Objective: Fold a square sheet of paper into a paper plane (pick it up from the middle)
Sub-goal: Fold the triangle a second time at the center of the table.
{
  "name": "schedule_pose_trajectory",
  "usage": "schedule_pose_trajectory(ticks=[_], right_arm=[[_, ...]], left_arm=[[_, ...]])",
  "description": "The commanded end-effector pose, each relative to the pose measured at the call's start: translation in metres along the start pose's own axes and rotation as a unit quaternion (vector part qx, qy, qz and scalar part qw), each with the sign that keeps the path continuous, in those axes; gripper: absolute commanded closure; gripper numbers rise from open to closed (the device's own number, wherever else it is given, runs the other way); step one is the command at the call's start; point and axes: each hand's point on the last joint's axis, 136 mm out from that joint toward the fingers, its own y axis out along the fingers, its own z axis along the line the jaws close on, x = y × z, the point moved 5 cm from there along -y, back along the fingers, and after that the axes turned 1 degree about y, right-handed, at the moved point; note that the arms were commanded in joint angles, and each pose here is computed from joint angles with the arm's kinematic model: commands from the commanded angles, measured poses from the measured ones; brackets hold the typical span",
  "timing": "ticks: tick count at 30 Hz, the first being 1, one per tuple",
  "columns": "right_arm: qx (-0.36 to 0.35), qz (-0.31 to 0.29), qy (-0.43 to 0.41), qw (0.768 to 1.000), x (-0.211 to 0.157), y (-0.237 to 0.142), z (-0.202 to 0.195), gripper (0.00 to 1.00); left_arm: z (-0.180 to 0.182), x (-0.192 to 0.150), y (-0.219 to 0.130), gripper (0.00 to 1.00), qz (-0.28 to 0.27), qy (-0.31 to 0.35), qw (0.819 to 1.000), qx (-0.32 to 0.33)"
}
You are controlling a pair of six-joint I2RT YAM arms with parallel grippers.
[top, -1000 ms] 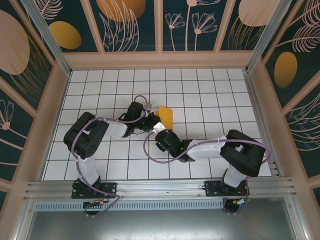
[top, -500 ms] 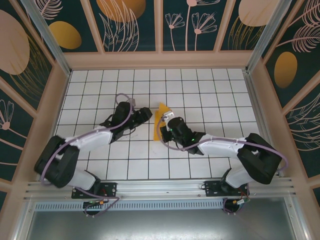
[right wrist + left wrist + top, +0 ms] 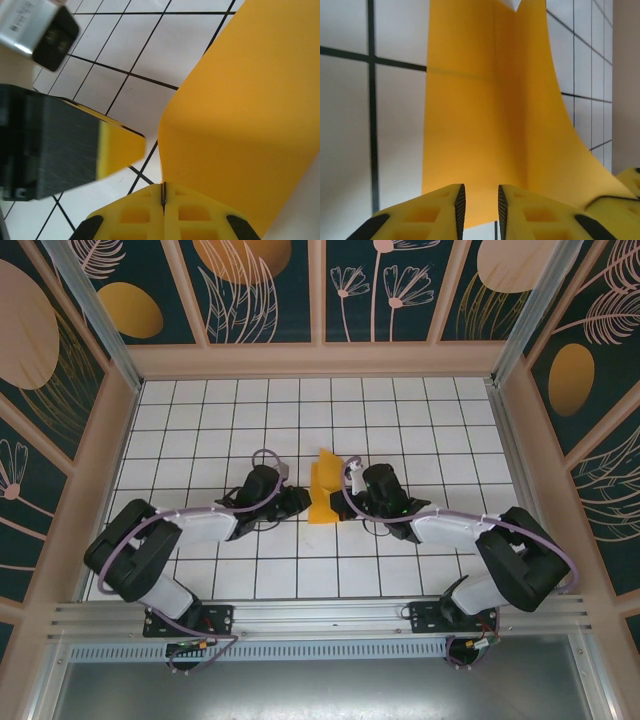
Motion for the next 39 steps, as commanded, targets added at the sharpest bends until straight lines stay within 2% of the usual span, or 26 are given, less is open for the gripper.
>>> schedule_pose_trajectory(ticks=[1, 6, 16, 28, 33, 39], right_arm=[[0.027, -0.003, 0.015, 1.0, 0.002, 0.001, 0.002, 1.0], [0.023, -0.009, 0.028, 0.999, 0.0, -0.001, -0.001, 1.0], [0.021, -0.006, 0.041, 0.999, -0.009, 0.0, -0.007, 1.0], [0.03, 0.013, 0.043, 0.999, -0.01, 0.009, -0.006, 1.0], [0.037, 0.013, 0.043, 0.998, -0.006, 0.013, -0.004, 1.0], [0.038, 0.025, 0.029, 0.999, -0.003, 0.02, -0.003, 1.0]], left_arm=[[-0.025, 0.002, 0.012, 0.76, 0.013, 0.016, 0.999, -0.043], [-0.022, -0.006, 0.021, 0.8, 0.024, 0.006, 0.999, -0.034], [0.019, -0.028, 0.037, 0.85, 0.06, -0.015, 0.997, 0.048], [0.051, -0.027, 0.024, 0.88, 0.03, 0.014, 0.987, 0.157], [0.053, -0.022, 0.021, 0.88, 0.021, 0.028, 0.983, 0.178], [0.047, -0.019, 0.022, 0.86, 0.029, 0.05, 0.983, 0.172]])
